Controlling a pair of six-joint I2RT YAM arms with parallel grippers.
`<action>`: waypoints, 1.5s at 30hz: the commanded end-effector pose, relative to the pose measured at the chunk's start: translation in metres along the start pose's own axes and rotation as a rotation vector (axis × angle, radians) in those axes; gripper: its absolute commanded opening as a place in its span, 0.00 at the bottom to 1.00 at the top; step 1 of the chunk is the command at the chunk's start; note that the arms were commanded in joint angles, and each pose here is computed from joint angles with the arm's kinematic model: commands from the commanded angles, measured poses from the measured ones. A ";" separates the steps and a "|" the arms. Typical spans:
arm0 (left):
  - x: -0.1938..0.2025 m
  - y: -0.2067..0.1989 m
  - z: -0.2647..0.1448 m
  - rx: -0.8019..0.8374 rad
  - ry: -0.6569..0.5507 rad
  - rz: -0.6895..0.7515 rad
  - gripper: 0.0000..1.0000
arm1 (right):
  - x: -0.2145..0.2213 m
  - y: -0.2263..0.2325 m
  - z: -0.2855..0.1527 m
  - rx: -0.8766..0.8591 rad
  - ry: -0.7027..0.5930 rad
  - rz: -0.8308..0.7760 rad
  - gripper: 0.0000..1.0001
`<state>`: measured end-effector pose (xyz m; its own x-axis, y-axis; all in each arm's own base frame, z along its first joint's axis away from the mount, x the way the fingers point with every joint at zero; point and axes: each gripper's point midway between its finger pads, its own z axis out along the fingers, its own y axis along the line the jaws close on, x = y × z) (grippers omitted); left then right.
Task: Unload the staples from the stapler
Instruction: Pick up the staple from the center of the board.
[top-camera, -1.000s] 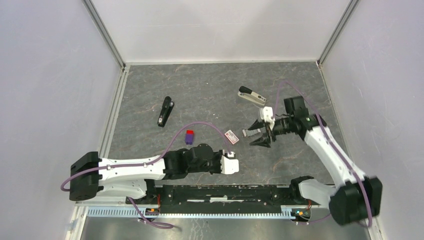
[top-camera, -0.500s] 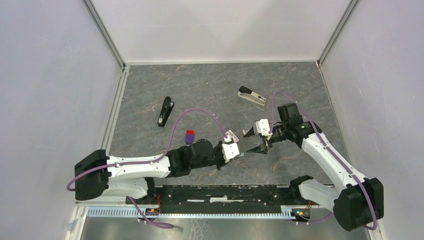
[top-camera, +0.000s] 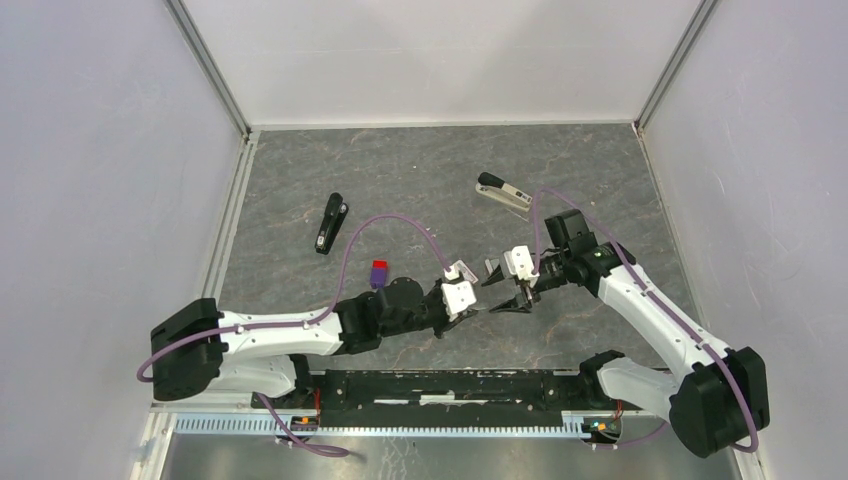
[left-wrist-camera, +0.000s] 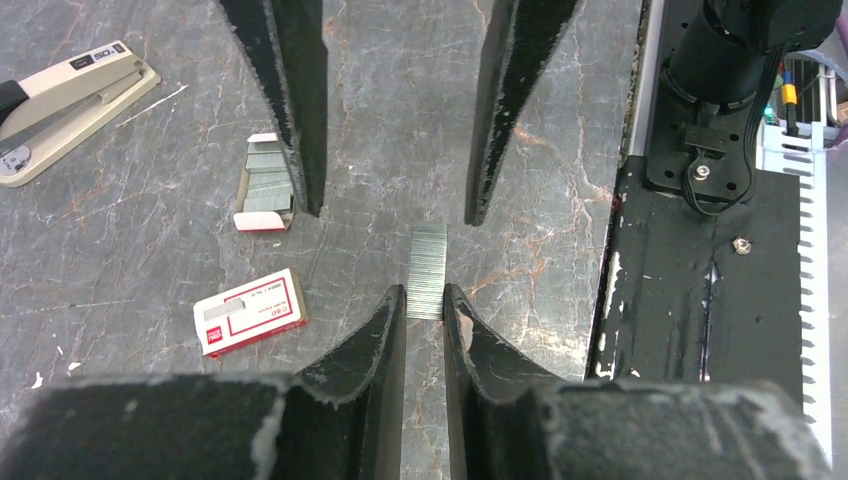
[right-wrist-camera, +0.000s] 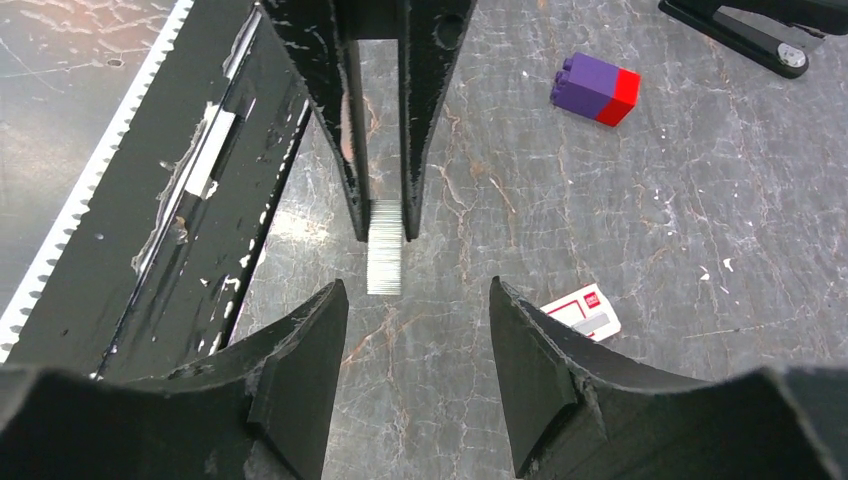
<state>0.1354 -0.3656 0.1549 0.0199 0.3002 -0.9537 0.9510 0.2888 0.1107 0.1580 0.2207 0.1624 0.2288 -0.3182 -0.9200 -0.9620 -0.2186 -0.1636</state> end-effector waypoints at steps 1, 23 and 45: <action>-0.011 0.008 0.000 -0.040 -0.058 -0.049 0.05 | -0.004 0.007 0.001 -0.031 -0.019 -0.013 0.60; -0.025 0.019 -0.005 -0.101 -0.206 -0.199 0.05 | -0.008 0.010 0.012 -0.058 -0.078 0.049 0.57; -0.025 0.014 -0.001 -0.068 -0.208 -0.195 0.05 | -0.015 0.002 0.013 -0.045 -0.083 0.080 0.44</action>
<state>0.1473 -0.3627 0.1653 -0.0845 0.1114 -0.9902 0.9191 0.3926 -0.0342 0.1485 0.2330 0.1595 0.1230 -0.2898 -0.9492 -0.9721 -0.2277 -0.0564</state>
